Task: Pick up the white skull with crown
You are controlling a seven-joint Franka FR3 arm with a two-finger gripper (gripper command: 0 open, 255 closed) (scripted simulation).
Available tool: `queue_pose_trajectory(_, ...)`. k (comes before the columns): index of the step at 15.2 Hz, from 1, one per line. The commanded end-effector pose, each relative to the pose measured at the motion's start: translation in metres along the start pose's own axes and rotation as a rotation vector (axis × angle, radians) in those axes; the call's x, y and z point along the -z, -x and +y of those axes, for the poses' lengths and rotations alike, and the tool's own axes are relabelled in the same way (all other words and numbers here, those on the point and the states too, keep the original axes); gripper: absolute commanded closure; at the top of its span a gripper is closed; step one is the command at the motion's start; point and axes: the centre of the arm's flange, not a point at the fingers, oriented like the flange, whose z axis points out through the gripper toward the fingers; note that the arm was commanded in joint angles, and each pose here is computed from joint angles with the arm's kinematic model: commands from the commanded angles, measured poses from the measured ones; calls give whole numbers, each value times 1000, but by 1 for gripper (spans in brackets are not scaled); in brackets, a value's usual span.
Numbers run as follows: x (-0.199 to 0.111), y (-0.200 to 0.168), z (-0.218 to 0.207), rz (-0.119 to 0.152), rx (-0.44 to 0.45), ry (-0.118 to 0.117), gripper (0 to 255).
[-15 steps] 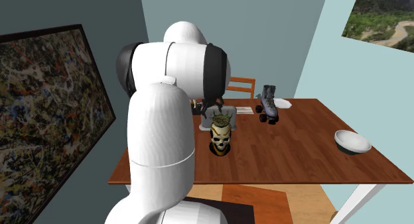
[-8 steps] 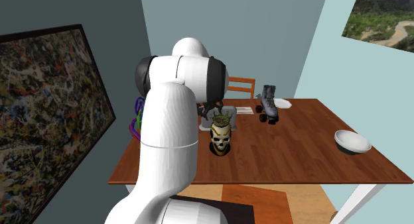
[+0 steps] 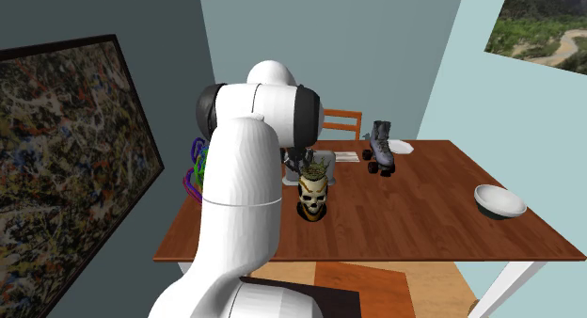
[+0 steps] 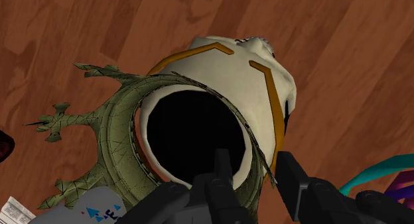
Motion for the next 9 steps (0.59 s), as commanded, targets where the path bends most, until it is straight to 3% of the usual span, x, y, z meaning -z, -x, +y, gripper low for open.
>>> queue_pose_trajectory(1, -1, 0, 0, 0, 0, 0, 255)
queue_pose_trajectory(9, 5, 0, 2, 0, 0, 0, 255)
